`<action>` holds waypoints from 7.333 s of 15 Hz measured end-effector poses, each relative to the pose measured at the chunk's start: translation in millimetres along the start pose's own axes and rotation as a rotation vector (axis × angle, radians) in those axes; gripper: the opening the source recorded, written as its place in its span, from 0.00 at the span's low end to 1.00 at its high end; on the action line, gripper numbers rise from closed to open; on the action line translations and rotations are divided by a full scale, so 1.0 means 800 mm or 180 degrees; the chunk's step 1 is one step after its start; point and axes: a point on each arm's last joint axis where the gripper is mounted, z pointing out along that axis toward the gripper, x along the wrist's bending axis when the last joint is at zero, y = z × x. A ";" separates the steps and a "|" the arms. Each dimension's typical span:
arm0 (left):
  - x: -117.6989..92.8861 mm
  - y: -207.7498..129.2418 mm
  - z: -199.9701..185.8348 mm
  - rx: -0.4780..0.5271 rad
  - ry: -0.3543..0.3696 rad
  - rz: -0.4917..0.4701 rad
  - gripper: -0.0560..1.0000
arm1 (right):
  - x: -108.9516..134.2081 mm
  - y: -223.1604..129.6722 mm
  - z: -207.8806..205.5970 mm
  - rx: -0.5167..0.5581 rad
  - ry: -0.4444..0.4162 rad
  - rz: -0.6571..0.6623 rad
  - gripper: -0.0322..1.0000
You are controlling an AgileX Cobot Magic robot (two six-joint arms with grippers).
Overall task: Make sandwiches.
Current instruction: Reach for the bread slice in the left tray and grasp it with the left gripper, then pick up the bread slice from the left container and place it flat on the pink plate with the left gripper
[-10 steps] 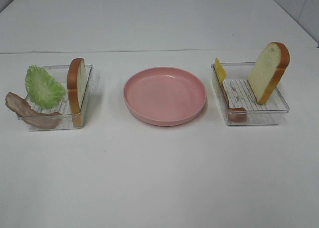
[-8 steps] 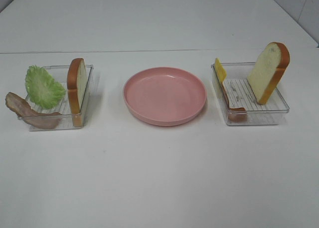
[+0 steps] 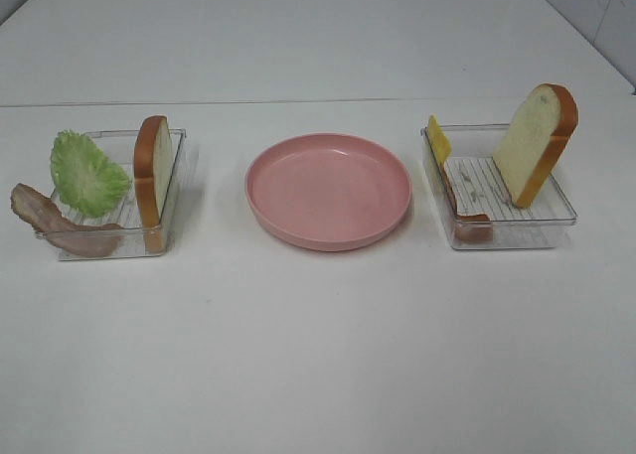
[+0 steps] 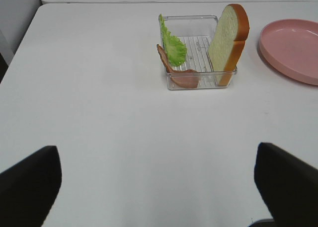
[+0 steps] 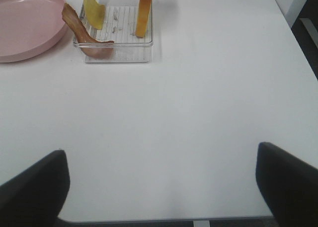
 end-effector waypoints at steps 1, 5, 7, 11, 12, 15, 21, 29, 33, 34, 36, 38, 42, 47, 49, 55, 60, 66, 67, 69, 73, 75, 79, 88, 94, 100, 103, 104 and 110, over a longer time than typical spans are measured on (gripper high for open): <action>0.000 0.000 0.000 0.0000 0.0000 0.0000 0.98 | 0.000 0.000 0.000 0.0000 0.0000 0.0000 0.98; 0.000 0.002 0.001 0.0013 0.0000 -0.0001 0.98 | 0.000 0.000 0.000 0.0000 0.0000 0.0000 0.98; 0.000 0.032 0.007 -0.0058 0.0004 -0.0024 0.98 | 0.000 0.000 0.000 0.0000 0.0000 0.0000 0.98; 0.002 0.075 0.058 0.0027 0.0025 -0.0179 0.98 | 0.000 0.000 0.000 0.0000 0.0000 0.0000 0.98; 0.003 0.086 0.085 0.0148 0.0038 -0.0202 0.98 | 0.000 0.000 0.000 0.0000 0.0000 0.0000 0.98; 0.004 0.109 0.130 0.0436 0.0050 -0.0230 0.98 | 0.000 0.000 0.000 0.0000 0.0000 0.0000 0.98; -0.003 0.201 0.247 0.1213 -0.0132 -0.0451 0.98 | 0.000 0.000 0.000 -0.0003 0.0000 0.0000 0.98; -0.057 0.238 0.373 0.1988 -0.0553 -0.0350 0.98 | 0.000 0.000 0.000 -0.0003 0.0000 0.0000 0.98; -0.118 0.223 0.422 0.2333 -0.0547 -0.0226 0.98 | 0.000 0.000 0.000 -0.0003 0.0000 0.0000 0.98; -0.133 0.218 0.436 0.2426 -0.0473 -0.0105 0.98 | 0.000 0.000 0.000 -0.0003 0.0000 0.0000 0.98; -0.149 0.205 0.459 0.2538 -0.0375 0.0003 0.98 | 0.000 0.000 0.000 -0.0003 0.0000 0.0000 0.98; -0.159 0.184 0.490 0.2692 -0.0327 0.0022 0.98 | 0.000 0.000 0.000 -0.0003 0.0000 0.0000 0.98; -0.162 0.147 0.527 0.2880 -0.0261 0.0056 0.98 | 0.000 0.000 0.000 -0.0003 0.0000 0.0000 0.98; -0.161 0.133 0.541 0.2883 -0.0218 0.0114 0.92 | 0.000 0.000 0.000 -0.0003 0.0000 0.0000 0.98; -0.160 0.133 0.542 0.2878 -0.0200 0.0142 0.80 | 0.000 0.000 0.000 -0.0003 0.0000 0.0000 0.98; -0.159 0.133 0.542 0.2874 -0.0183 0.0170 0.24 | 0.000 0.000 0.000 -0.0003 0.0000 0.0000 0.98; -0.157 0.137 0.535 0.2944 -0.0150 0.0202 0.24 | 0.000 0.000 0.000 -0.0003 0.0000 0.0000 0.98; -0.164 0.252 0.481 0.2404 -0.0298 0.0103 0.24 | 0.000 0.000 0.000 -0.0003 0.0000 0.0000 0.98; -0.166 0.265 0.476 0.2305 -0.0360 0.0056 0.24 | 0.000 0.000 0.000 -0.0003 0.0000 0.0000 0.98; -0.179 0.313 0.451 0.1937 -0.0718 -0.0194 0.24 | 0.000 0.000 0.000 -0.0003 0.0000 0.0000 0.98; -0.216 0.322 0.452 0.1833 -0.1649 -0.0769 0.24 | 0.000 0.000 0.000 -0.0003 0.0000 0.0000 0.98; -0.230 0.313 0.463 0.1897 -0.1964 -0.0873 0.24 | 0.000 0.000 0.000 -0.0003 0.0000 0.0000 0.98; -0.260 0.260 0.515 0.2217 -0.2304 -0.0980 0.24 | 0.000 0.000 0.000 -0.0003 0.0000 0.0000 0.98; -0.318 0.149 0.591 0.2512 -0.2138 -0.1007 0.24 | 0.000 0.000 0.000 -0.0003 0.0000 0.0000 0.98; -0.322 0.113 0.615 0.2679 -0.1879 -0.1242 0.24 | 0.000 0.000 0.000 -0.0003 0.0000 0.0000 0.98; -0.317 0.103 0.618 0.2831 -0.1655 -0.1301 0.24 | 0.000 0.000 0.000 -0.0003 0.0000 0.0000 0.98; -0.316 0.103 0.618 0.2840 -0.1627 -0.1296 0.28 | 0.000 0.000 0.000 -0.0003 0.0000 0.0000 0.98; -0.315 0.101 0.618 0.2856 -0.1597 -0.1237 0.46 | 0.000 0.000 0.000 -0.0003 0.0000 0.0000 0.98; -0.315 0.121 0.611 0.2856 -0.1616 -0.1051 0.97 | 0.000 0.000 0.000 -0.0006 0.0000 0.0000 0.98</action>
